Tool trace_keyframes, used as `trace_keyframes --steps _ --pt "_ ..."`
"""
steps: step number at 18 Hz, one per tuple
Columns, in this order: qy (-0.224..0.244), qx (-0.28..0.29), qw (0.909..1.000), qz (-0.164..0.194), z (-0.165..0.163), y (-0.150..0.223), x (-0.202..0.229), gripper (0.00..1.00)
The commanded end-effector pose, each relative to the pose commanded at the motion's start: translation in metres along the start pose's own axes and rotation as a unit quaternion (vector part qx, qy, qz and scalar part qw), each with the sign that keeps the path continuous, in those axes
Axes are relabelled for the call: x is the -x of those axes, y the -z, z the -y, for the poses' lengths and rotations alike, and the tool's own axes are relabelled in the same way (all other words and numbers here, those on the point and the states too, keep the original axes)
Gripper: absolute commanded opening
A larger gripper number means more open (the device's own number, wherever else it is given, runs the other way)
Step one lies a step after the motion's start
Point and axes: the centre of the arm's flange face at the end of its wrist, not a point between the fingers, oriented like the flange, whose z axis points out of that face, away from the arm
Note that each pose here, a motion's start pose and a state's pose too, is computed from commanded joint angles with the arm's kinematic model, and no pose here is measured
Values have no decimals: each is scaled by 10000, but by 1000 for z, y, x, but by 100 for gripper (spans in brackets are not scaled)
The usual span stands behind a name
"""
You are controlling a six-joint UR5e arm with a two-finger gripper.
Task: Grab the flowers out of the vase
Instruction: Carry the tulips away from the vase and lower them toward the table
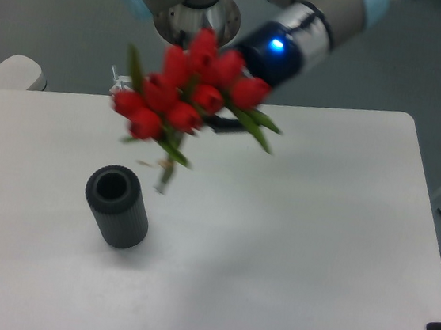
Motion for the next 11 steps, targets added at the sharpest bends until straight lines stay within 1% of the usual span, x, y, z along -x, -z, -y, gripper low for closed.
trace_keyframes --steps 3,6,8,11 --pt "-132 628 9971 405 -6 0 38 0" --pt "-225 975 9929 644 -6 0 67 0" --pt "-299 1375 9865 841 -15 -3 83 0" --pt "-367 1992 9725 1151 -26 -6 102 0"
